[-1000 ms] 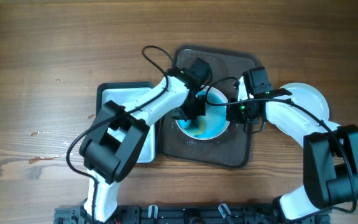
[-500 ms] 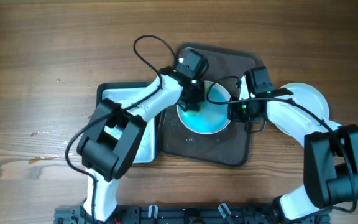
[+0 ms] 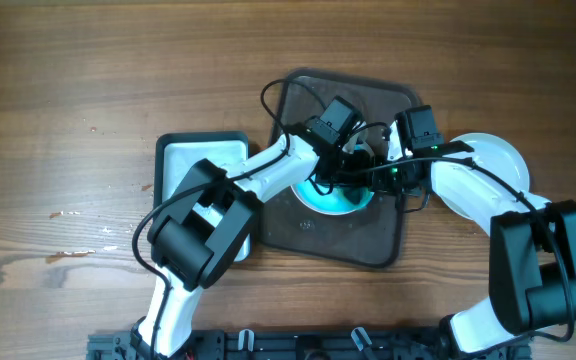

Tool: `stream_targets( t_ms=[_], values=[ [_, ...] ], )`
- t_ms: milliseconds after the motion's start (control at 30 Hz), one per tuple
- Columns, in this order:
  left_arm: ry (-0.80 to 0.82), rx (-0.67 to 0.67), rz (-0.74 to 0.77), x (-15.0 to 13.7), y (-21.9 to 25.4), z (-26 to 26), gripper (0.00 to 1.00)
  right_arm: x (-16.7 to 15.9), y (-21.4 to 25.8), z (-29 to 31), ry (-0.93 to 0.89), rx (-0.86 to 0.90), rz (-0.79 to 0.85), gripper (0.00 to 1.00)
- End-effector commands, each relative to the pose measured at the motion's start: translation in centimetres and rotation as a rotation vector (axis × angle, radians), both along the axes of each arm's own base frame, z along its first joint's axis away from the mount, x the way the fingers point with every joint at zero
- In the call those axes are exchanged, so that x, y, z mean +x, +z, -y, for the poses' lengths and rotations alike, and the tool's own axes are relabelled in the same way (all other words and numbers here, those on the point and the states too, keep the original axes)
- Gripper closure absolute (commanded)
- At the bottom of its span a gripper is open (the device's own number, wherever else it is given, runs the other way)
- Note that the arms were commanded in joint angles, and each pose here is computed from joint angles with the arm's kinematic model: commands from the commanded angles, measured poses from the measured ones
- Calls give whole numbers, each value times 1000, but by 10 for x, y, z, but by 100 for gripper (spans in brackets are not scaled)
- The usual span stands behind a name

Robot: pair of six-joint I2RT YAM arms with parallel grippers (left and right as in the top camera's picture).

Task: Clean dirty plates on tray and stack at the side
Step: 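Scrub the blue smear with the sponge while right gripper holds plate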

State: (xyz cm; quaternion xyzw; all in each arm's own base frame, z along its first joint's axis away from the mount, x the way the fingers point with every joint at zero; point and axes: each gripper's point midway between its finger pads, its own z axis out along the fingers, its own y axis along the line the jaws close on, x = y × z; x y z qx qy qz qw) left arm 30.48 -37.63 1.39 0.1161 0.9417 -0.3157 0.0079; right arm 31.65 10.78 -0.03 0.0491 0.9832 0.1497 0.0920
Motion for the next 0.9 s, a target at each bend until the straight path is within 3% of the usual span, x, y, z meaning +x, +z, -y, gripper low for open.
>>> stream_targets(
  t_ms=[0, 133, 300, 400, 533, 867],
  values=[
    [-60, 9, -203, -44, -21, -5, 96, -11, -15, 6, 20, -52, -40, 96],
    [40, 212, -194, -30, -39, -53, 96, -11, -15, 6, 20, -52, -40, 95],
    [206, 612, -99, -6, -50, -146, 96, -10, -15, 6, 20, -52, -39, 96],
    [264, 734, -54, 5, -42, -181, 96, -10, -15, 6, 20, -52, -38, 96],
    [303, 716, -37, 12, -22, -189, 96, -10, -15, 6, 20, -51, -36, 96],
    [373, 356, 42, 21, 91, -168, 96, -11, -15, 6, 20, -52, -40, 96]
  ],
)
